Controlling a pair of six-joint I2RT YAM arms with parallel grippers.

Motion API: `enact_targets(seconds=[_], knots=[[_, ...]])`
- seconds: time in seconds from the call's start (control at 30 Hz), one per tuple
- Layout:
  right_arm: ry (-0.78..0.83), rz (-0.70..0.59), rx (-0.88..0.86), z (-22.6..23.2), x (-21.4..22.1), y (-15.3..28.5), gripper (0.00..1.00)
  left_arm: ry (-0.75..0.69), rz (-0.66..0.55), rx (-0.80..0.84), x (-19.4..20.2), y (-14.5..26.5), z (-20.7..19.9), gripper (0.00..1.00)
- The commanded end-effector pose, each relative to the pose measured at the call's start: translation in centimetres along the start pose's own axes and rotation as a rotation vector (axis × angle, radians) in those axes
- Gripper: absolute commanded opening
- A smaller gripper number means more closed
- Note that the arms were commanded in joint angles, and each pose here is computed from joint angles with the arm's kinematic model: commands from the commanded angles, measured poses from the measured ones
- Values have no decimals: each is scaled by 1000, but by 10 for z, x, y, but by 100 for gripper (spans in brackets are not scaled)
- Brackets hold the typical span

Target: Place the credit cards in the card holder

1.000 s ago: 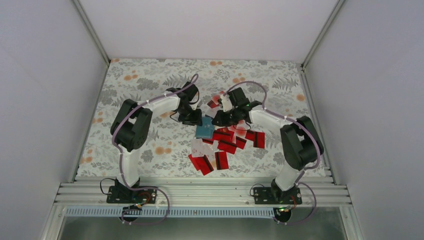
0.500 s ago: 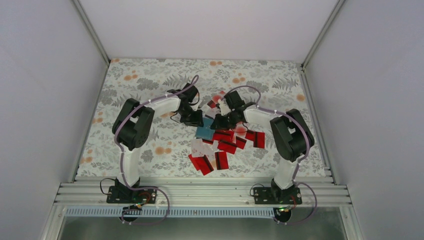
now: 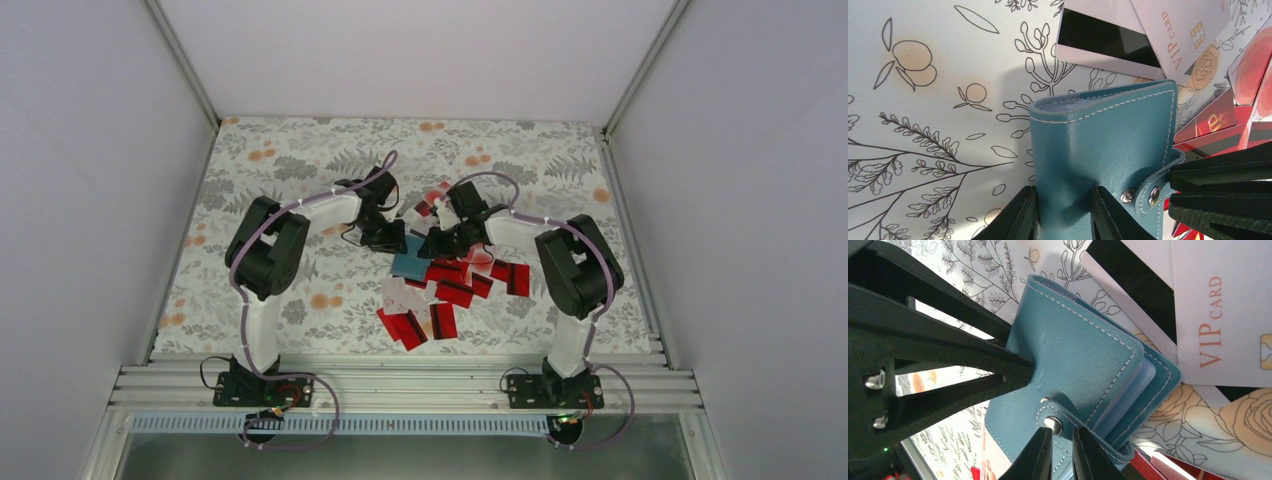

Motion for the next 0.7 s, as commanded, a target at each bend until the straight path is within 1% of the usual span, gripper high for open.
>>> enact_targets(seconds=[0.0, 0.67], knots=[[-11, -21, -24, 1, -6, -5, 12, 38, 48, -79, 12, -23, 18, 27], [-87, -37, -62, 9, -9, -12, 13, 85, 72, -105, 16, -31, 25, 27]])
Point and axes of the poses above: each gripper's point midway between its finger pads, its own y axis back along the fingers, its own z axis along the line the jaws close on, x = y × z, the point moved 2 cm from there along y, back along the fingers, and after that the axes turned 10 degrees about y, right-handed, at the moved point
